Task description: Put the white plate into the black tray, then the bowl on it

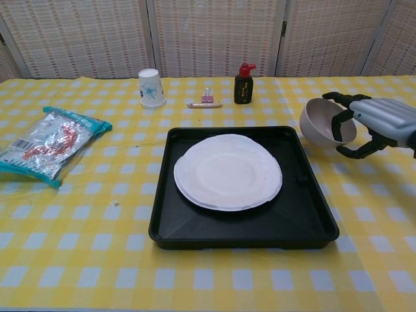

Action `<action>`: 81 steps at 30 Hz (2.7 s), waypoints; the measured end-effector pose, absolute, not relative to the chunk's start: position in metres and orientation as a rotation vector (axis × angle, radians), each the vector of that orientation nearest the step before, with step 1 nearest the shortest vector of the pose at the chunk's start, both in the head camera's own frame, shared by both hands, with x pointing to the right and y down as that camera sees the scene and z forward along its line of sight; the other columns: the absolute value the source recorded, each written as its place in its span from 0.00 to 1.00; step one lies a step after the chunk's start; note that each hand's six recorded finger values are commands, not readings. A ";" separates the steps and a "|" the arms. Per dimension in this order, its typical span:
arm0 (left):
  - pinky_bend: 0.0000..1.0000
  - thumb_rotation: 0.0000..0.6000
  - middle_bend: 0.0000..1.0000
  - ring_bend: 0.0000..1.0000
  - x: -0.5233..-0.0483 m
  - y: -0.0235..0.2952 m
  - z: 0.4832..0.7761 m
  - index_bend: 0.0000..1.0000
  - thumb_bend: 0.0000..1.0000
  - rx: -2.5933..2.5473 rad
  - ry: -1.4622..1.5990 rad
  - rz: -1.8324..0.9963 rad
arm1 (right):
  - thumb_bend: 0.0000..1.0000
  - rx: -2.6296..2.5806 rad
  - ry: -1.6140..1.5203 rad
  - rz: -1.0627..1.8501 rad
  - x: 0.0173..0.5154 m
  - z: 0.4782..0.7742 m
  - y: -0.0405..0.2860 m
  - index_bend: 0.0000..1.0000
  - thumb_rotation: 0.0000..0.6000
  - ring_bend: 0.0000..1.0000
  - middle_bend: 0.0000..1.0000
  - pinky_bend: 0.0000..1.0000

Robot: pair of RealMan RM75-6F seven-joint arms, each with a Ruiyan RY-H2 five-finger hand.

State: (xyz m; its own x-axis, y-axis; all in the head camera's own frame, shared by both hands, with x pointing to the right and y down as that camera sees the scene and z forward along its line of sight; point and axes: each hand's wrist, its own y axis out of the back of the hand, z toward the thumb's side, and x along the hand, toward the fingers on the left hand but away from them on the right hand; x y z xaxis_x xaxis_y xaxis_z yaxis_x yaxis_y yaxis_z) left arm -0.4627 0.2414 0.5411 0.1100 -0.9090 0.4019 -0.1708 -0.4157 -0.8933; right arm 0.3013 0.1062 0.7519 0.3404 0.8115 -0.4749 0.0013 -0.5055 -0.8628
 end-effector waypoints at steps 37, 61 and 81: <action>0.00 1.00 0.05 0.02 -0.475 0.238 0.518 0.00 0.25 -1.673 1.147 -1.318 | 0.45 -2.073 -0.452 0.967 0.126 0.742 0.135 0.71 1.00 0.00 0.04 0.00; 0.00 1.00 0.05 0.02 -0.472 0.240 0.517 0.00 0.25 -1.679 1.138 -1.309 | 0.45 -2.023 -0.384 1.000 0.135 0.738 0.145 0.61 1.00 0.00 0.01 0.00; 0.00 1.00 0.05 0.02 -0.471 0.241 0.520 0.00 0.25 -1.682 1.125 -1.315 | 0.45 -1.980 -0.440 0.983 0.158 0.712 0.141 0.11 1.00 0.00 0.00 0.00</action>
State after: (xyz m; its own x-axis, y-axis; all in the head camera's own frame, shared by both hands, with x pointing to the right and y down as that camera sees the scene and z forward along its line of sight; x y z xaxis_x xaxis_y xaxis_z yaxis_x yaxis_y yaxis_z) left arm -0.4707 0.2406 0.5204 0.1021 -0.9300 0.3531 -0.2048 -0.3670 -0.9074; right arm 0.1579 0.1409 0.7121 0.6276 0.6177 -0.4738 -0.0585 -0.5695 -0.8199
